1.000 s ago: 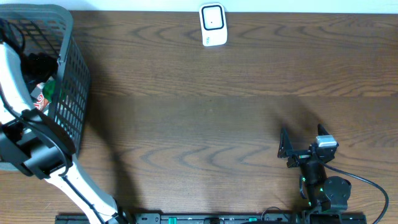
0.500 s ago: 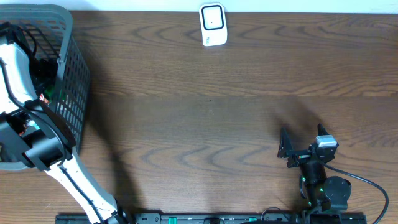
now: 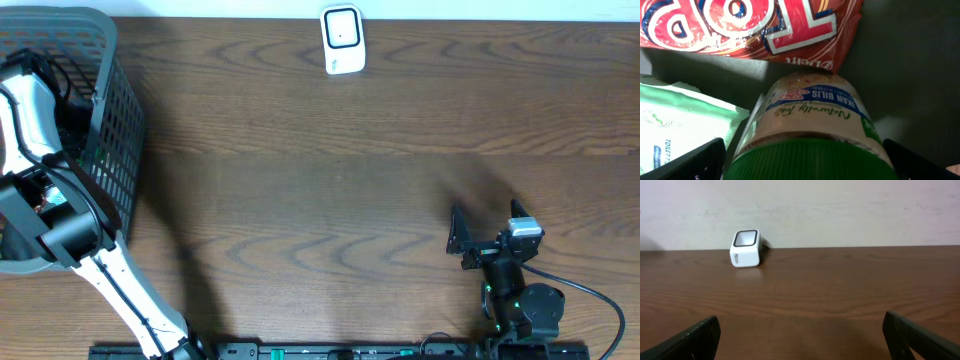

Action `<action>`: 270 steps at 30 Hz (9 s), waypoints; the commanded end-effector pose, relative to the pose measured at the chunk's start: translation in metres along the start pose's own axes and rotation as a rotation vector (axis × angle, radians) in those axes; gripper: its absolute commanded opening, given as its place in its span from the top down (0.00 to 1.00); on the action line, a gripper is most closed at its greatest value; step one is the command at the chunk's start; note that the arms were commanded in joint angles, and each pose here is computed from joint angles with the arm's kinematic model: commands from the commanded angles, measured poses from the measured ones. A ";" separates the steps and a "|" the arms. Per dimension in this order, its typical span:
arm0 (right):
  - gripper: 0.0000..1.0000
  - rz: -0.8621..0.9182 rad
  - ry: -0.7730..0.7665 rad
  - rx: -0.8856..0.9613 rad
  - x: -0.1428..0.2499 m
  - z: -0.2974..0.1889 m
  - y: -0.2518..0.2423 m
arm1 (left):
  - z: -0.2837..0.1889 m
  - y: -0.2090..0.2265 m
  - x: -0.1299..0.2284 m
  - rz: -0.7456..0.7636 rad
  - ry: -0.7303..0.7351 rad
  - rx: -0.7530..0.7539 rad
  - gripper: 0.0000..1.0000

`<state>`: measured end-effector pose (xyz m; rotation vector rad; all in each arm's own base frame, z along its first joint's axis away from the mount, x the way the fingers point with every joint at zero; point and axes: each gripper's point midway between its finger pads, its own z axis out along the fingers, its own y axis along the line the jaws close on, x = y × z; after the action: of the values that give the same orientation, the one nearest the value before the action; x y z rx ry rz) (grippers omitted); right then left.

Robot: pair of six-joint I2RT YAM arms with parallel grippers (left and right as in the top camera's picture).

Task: Scan the item barcode
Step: 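Reach the left gripper into the basket and grasp the green-lidded jar, then lift the jar out and hold it under the white scanner, then lower the jar onto the table centre and release it, then reach the left gripper into the basket and grasp the mint-green wipe pack, then carry the wipe pack to the scanner and hold it beneath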

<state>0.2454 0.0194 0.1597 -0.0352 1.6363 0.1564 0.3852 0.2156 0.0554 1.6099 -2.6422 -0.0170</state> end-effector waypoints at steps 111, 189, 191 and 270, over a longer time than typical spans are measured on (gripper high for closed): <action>0.01 0.009 0.002 -0.020 0.001 0.000 0.004 | 0.034 -0.152 0.391 1.811 0.096 -0.035 0.02; 0.01 0.009 0.002 -0.020 0.001 0.000 0.004 | 0.045 0.081 0.019 -0.047 -0.008 -0.149 0.02; 0.01 0.009 0.002 -0.020 0.001 0.000 0.004 | 0.048 0.082 0.020 -0.047 -0.003 -0.152 0.02; 0.01 0.009 0.002 -0.020 0.001 0.000 0.004 | 0.038 -0.228 0.482 1.169 -0.435 0.171 0.61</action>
<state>0.2454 0.0194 0.1597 -0.0352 1.6363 0.1564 0.3618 -0.3237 0.0230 -0.1427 -3.5073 -0.0568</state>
